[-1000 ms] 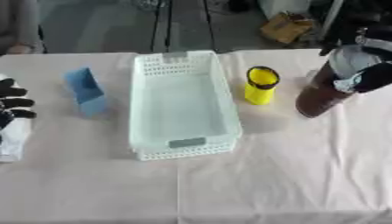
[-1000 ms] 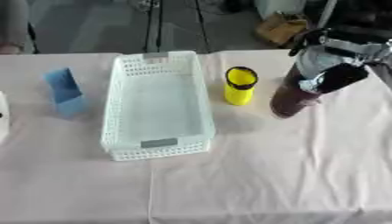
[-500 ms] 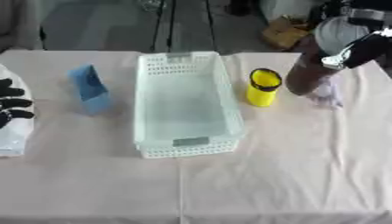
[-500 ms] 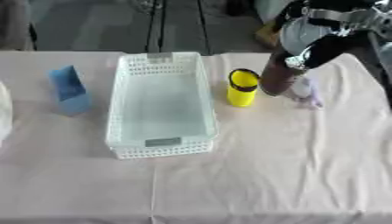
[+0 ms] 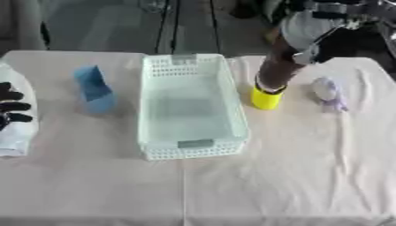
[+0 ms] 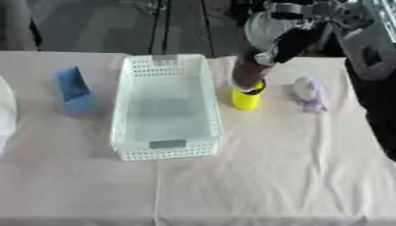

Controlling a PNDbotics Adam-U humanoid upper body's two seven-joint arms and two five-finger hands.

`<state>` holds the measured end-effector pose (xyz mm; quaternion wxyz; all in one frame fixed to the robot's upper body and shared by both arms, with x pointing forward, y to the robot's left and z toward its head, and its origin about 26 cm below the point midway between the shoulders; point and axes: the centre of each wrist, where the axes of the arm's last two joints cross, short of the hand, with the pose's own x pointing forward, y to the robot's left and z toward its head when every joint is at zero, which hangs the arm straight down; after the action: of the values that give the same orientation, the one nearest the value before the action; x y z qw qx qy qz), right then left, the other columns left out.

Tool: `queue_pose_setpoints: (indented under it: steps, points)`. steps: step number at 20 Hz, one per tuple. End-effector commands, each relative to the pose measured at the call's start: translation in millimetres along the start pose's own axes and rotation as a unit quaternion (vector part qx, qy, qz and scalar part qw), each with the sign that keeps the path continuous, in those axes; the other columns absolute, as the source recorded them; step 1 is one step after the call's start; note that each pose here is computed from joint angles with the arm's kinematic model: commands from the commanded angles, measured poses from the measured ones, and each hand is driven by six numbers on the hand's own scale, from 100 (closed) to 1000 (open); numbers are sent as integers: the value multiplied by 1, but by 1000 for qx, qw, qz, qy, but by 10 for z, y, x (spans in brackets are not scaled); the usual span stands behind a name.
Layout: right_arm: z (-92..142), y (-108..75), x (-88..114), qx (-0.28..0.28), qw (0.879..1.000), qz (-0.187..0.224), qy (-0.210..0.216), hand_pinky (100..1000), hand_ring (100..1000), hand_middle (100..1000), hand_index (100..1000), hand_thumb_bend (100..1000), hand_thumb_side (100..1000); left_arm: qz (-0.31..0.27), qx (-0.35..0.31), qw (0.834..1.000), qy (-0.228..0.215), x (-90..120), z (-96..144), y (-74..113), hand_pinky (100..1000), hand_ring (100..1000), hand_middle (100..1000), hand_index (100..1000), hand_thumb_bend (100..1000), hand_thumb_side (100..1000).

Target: Pick up objects on the table and place them in the box.

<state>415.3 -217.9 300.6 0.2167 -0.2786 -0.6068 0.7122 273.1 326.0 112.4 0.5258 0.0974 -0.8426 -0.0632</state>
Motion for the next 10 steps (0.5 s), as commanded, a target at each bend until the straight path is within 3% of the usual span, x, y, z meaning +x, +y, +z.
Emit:
queue_pose_setpoints:
  steps: [1,6,10]
  points:
    - [-80,-115,83,-25,999,22,-32,320,582,867,785,172,100,-11,-9,1000,-9,59,-33,51,593,641,649,806,246,971]
    - [-283,-75,286,-51,993,37,-99,308,572,862,781,164,100,-10,-12,1000,-9,58,-34,45,593,640,649,806,246,971]
    - [-355,-33,351,-48,991,39,-122,307,570,861,780,154,100,-10,-12,1000,-9,56,-34,44,593,640,649,806,246,972]
